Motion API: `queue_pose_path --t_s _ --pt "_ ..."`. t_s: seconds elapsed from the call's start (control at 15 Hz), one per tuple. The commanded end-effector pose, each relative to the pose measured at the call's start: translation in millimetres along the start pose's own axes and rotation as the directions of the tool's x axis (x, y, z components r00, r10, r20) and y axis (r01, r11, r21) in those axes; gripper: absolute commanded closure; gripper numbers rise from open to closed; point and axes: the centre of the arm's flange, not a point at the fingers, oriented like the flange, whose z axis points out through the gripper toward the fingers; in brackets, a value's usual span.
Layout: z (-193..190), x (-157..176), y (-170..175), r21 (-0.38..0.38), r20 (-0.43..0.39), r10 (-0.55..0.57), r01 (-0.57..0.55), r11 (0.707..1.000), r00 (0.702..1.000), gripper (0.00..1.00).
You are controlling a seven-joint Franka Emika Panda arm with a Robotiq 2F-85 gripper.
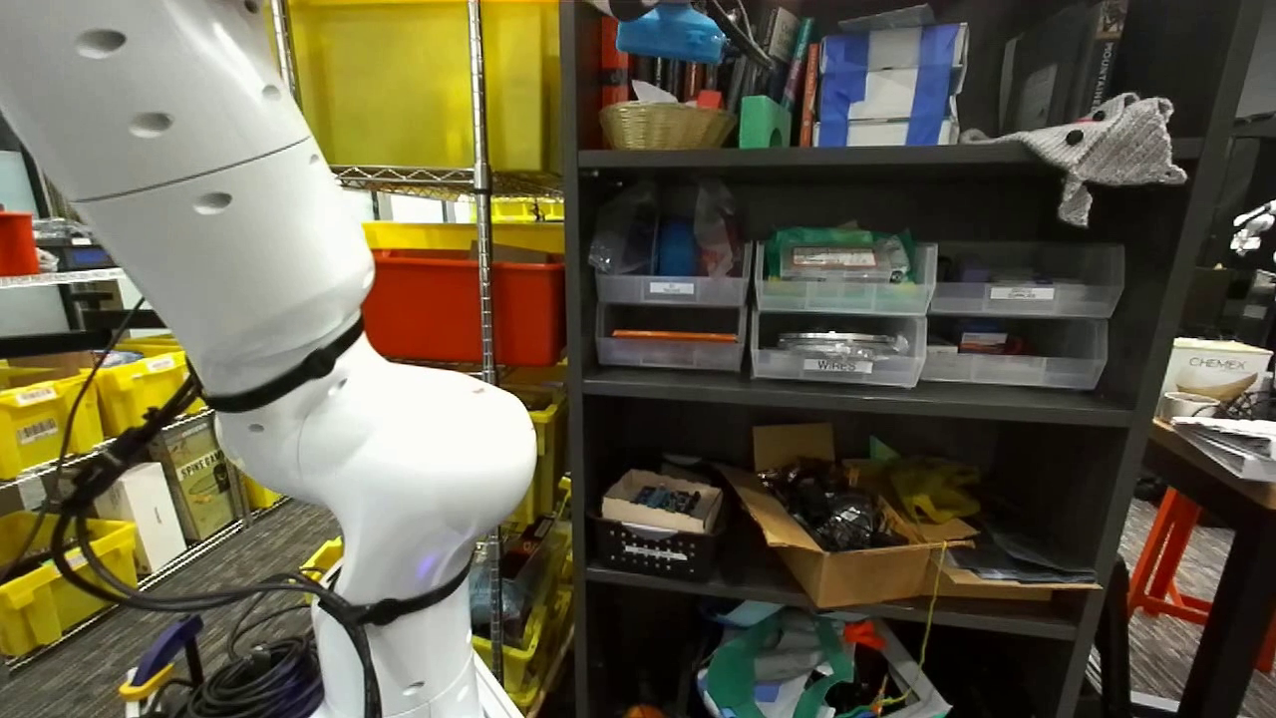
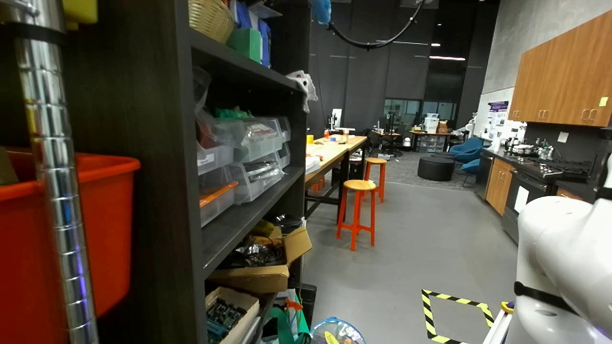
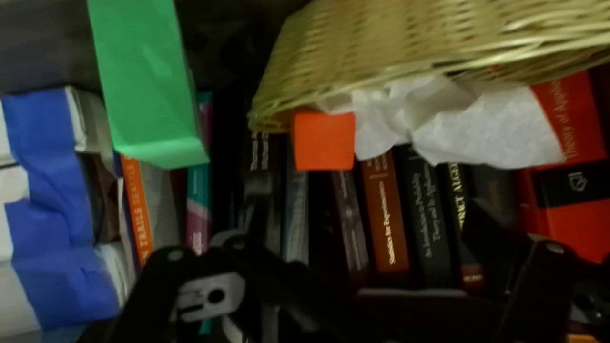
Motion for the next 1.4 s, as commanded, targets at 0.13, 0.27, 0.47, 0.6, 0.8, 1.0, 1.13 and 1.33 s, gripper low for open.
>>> queue_pose_path --t_s 0.13,0.27,0.47,0.6,0.8,1.0,1.13,1.33 --pt "36 10 20 -0.011 -0.162 -0.070 0.069 0.998 0.984 0.00" --pt "44 8 21 -0.002 -0.146 -0.072 0.072 0.997 0.987 0.00" --pt "47 9 21 0.015 -0.131 -0.074 0.076 0.997 0.989 0.00" --pt "46 12 20 0.021 -0.131 -0.072 0.075 0.997 0.989 0.00" --pt "51 7 21 0.028 -0.081 -0.071 0.073 0.997 0.994 0.00" --pt "59 -5 27 0.024 -0.015 -0.083 0.083 0.996 0.996 0.00" --pt "64 -9 30 0.027 0.005 -0.084 0.084 0.996 0.996 0.00" --pt "70 -11 30 0.032 0.020 -0.082 0.081 0.996 0.996 0.00"
